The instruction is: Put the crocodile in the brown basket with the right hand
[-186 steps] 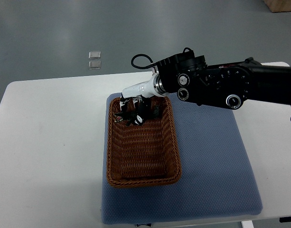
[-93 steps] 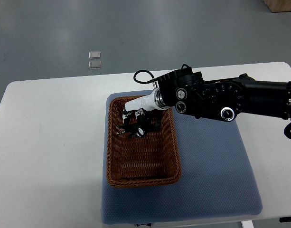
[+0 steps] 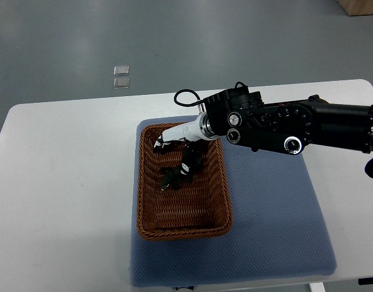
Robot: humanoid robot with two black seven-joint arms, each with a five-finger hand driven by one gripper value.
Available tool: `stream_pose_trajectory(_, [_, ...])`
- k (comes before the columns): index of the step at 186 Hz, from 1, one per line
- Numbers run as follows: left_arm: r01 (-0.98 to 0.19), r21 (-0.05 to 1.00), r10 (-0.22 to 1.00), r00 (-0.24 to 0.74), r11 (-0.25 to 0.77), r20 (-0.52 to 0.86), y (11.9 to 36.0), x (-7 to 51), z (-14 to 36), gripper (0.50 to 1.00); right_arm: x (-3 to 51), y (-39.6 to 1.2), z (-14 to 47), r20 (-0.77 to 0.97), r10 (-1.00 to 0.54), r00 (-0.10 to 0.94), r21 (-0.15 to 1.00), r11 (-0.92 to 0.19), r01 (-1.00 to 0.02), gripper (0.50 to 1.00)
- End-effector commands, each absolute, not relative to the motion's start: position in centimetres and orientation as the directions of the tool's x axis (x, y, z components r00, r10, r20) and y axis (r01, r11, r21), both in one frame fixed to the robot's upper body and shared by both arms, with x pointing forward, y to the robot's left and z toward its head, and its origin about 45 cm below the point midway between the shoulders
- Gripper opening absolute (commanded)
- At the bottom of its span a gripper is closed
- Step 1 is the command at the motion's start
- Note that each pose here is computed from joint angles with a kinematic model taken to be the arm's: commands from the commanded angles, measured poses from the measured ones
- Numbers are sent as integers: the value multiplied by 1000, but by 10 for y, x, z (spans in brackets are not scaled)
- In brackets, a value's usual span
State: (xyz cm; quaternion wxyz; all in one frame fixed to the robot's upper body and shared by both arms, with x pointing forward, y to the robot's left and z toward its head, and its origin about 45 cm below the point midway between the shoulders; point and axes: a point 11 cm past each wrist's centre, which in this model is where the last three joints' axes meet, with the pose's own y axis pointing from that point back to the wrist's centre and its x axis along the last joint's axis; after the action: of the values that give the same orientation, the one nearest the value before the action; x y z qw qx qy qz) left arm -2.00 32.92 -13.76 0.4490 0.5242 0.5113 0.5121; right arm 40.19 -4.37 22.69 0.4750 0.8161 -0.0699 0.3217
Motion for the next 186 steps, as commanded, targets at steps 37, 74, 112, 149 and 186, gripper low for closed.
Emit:
stream_pose_trajectory(37, [75, 994, 996, -47, -74, 77, 329, -20, -138, 1000, 432, -65, 275, 645, 36, 764, 636, -579, -510, 911])
stream_pose_trajectory(74, [76, 994, 996, -46, -74, 77, 329, -20, -138, 1000, 467, -108, 322, 615, -276, 739, 476, -617, -626, 911])
stream_pose_trajectory(112, [75, 994, 996, -46, -78, 82, 330, -20, -138, 1000, 485, -162, 319, 363, -674, 643, 258, -590, -765, 911])
stream_pose_trajectory(149, [80, 994, 995, -47, -80, 84, 330, -23, -138, 1000, 487, -216, 299, 7, -896, 444, 95, -441, -892, 911])
stream_pose_trajectory(186, [80, 994, 996, -47, -78, 82, 329, -23, -138, 1000, 483, -238, 274, -335, -917, 218, 7, -234, -972, 913])
